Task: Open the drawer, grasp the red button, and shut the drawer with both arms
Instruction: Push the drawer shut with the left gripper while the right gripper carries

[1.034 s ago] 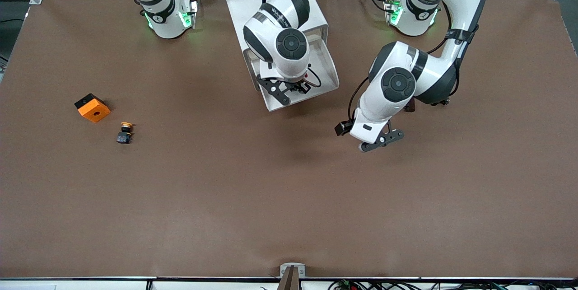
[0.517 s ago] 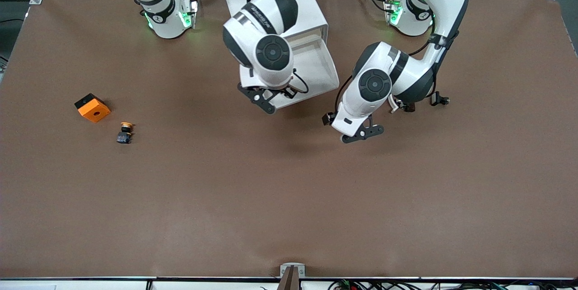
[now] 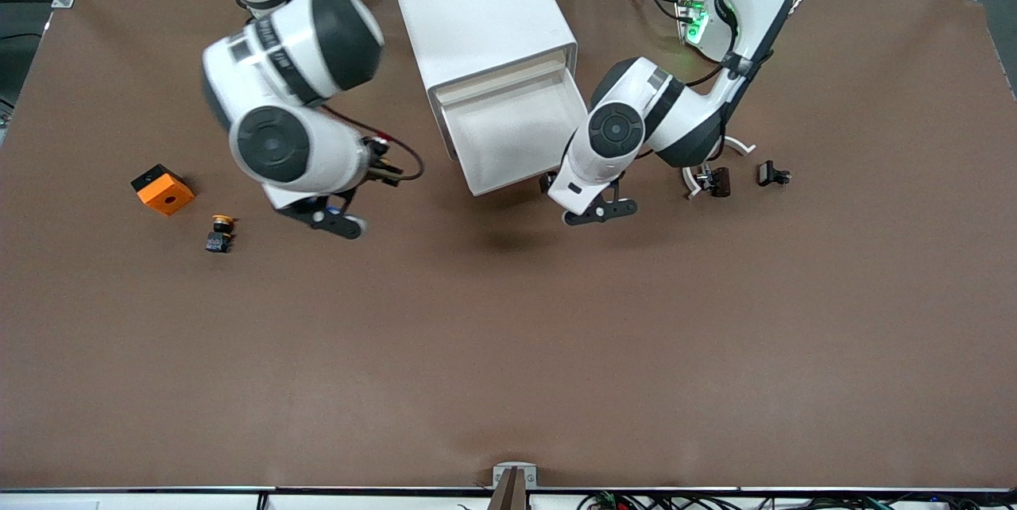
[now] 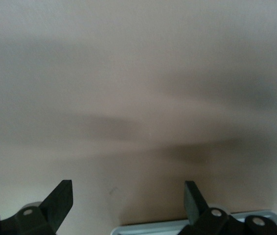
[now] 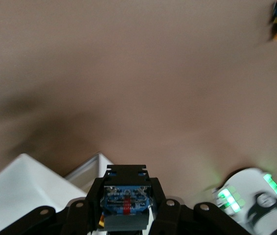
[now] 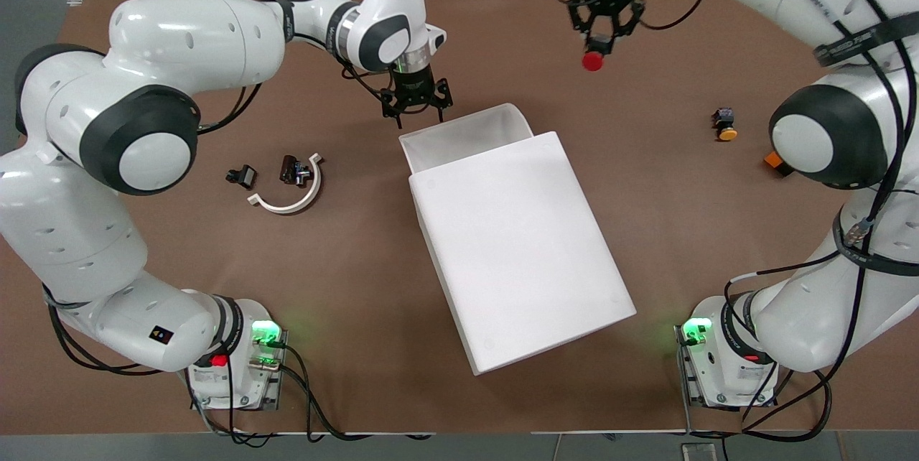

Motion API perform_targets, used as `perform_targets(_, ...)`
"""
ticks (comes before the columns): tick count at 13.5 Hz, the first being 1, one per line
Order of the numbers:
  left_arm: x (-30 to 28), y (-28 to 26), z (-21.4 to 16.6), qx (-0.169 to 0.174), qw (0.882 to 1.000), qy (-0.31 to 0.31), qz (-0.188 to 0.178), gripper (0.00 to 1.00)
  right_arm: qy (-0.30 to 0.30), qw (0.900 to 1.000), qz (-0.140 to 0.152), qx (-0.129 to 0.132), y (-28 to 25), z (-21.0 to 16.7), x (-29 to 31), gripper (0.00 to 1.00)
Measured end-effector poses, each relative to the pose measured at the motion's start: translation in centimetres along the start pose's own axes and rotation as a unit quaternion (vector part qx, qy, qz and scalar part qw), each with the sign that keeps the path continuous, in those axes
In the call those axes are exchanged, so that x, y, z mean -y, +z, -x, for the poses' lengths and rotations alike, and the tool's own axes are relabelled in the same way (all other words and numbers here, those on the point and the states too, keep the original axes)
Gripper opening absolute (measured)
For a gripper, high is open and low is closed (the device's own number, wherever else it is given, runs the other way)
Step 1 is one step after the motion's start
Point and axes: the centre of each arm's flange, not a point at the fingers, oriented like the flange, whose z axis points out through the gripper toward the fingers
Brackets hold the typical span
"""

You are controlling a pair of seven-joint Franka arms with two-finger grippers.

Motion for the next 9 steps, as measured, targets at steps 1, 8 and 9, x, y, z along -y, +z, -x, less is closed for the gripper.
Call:
perform_targets(1, -0.7, 0.6, 0.8, 0.006, 1.000, -0.003, -0.001, 1.00, -0.027, 1.000, 0.000, 0.003, -0.1, -1.7, -2.3, 0.42)
perform_targets(8, -4.7, 2.4, 7.3, 0.032, 0.999, 0.002, -0.006, 1.00, -0.168, 0.984, 0.012, -0.048, 5.7, -12.5, -15.7, 0.42)
perform_targets(9, -5.0, 2.8, 8.3, 0.037, 0.999, 0.009, -0.009, 1.00, -0.176, 0.982, 0.006, -0.062, 7.2, -13.6, -17.3, 0.42)
